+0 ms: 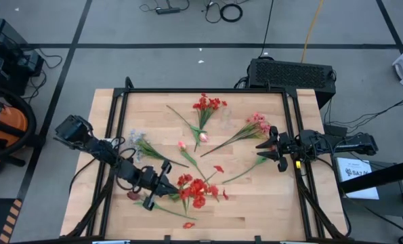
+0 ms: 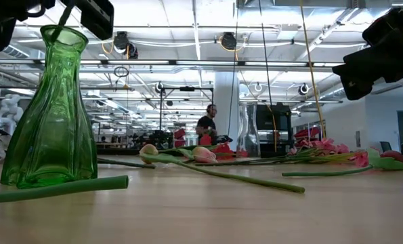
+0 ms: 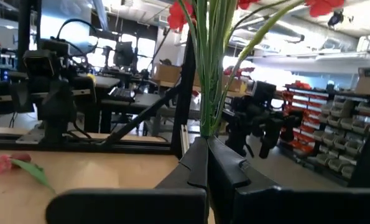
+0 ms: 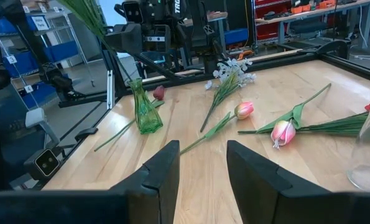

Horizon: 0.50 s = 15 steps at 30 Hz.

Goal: Sort flowers into vase by color
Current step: Put the bottom red flowers into the green vase

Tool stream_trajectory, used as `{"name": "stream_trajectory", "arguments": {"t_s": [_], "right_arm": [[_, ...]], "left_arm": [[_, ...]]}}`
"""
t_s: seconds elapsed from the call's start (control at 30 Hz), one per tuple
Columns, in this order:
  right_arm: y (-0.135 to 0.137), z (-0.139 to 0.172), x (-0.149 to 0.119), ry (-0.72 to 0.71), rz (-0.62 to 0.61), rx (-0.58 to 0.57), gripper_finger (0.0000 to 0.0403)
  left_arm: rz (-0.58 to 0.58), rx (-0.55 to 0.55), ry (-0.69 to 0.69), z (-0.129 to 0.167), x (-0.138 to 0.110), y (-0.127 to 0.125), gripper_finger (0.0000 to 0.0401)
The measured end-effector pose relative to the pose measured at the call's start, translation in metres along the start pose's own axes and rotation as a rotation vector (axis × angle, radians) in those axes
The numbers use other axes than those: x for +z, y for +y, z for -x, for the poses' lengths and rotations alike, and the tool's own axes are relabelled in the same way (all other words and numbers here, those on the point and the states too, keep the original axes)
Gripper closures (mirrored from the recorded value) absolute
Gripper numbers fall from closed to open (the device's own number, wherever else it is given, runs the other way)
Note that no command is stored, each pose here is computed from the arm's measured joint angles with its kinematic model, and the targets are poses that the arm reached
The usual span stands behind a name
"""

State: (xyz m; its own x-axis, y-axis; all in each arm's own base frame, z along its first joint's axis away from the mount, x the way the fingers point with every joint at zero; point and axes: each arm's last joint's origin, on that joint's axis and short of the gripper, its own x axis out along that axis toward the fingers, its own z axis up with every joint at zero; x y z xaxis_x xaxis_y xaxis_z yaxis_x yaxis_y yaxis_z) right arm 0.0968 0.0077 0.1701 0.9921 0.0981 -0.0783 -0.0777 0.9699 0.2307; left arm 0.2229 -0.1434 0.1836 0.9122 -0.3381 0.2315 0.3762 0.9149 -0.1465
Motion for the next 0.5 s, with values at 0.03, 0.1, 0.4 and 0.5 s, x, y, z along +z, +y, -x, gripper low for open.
{"name": "stream_trajectory", "arguments": {"t_s": [0.03, 0.1, 0.4, 0.5], "right_arm": [[0.000, 0.000, 0.000, 0.000, 0.000, 0.000, 0.0277], [0.000, 0.000, 0.000, 0.000, 0.000, 0.000, 0.0277], [0.000, 0.000, 0.000, 0.000, 0.000, 0.001, 0.0277], [0.000, 0.000, 0.000, 0.000, 0.000, 0.000, 0.0277]], "left_arm": [[-0.010, 0.000, -0.004, 0.000, 0.000, 0.000, 0.0401], [-0.025, -0.002, -0.024, 0.000, 0.002, 0.000, 0.0401], [-0.048, -0.002, -0.017, 0.016, -0.004, 0.005, 0.0401], [-0.049, 0.010, -0.013, 0.028, -0.007, 0.009, 0.0401]]}}
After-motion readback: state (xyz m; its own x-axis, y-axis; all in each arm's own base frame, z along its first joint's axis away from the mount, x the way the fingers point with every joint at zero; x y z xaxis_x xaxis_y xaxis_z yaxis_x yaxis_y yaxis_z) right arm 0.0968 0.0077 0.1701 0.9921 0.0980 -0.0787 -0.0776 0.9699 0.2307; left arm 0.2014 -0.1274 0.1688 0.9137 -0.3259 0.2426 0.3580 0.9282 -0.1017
